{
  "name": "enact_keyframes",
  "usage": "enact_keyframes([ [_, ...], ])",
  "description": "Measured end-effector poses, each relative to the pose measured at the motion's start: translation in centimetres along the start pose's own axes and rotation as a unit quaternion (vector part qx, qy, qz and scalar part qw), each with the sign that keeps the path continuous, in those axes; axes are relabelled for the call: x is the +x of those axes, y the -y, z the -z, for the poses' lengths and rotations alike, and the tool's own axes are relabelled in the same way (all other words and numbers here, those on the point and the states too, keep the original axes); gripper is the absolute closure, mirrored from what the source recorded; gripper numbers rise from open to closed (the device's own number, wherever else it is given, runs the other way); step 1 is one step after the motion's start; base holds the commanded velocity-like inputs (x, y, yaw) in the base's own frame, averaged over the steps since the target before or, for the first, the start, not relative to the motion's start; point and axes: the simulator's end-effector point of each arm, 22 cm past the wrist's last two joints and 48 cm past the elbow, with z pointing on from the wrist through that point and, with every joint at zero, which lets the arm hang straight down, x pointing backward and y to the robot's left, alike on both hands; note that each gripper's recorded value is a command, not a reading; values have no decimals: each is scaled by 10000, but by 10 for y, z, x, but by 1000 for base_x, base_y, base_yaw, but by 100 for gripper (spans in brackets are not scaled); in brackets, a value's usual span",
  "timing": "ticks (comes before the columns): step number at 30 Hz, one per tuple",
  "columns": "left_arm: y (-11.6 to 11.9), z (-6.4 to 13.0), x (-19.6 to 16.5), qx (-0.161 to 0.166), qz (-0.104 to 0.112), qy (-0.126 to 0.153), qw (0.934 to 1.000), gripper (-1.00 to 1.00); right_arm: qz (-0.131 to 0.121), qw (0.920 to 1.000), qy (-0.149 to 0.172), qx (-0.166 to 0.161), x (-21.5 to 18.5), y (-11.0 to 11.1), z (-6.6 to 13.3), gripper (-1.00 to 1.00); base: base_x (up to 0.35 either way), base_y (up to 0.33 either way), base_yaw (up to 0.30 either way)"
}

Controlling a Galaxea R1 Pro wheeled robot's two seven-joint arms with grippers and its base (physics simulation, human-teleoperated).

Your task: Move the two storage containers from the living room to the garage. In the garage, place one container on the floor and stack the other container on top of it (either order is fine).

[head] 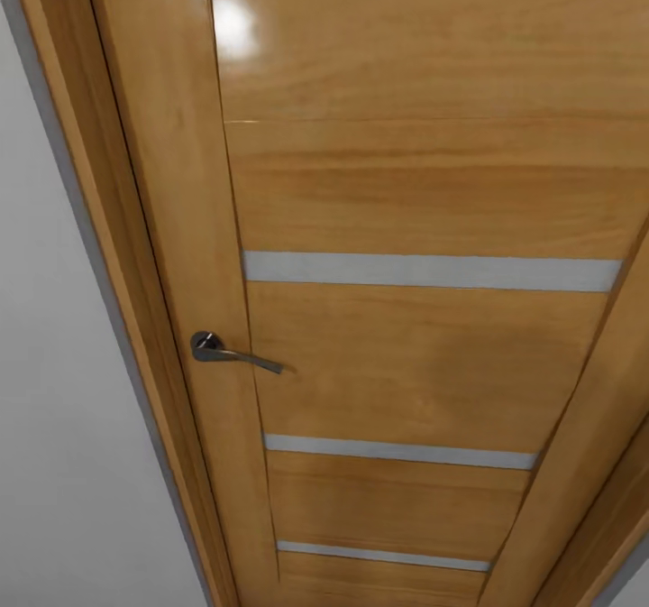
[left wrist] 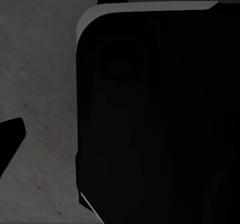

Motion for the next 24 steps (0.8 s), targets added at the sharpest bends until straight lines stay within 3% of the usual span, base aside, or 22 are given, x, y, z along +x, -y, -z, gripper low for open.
enact_keyframes([
  [24,1,0,0,3,0,0,10000,-100,31,10000,19,3,0,2,0,-100,1,0,0],
])
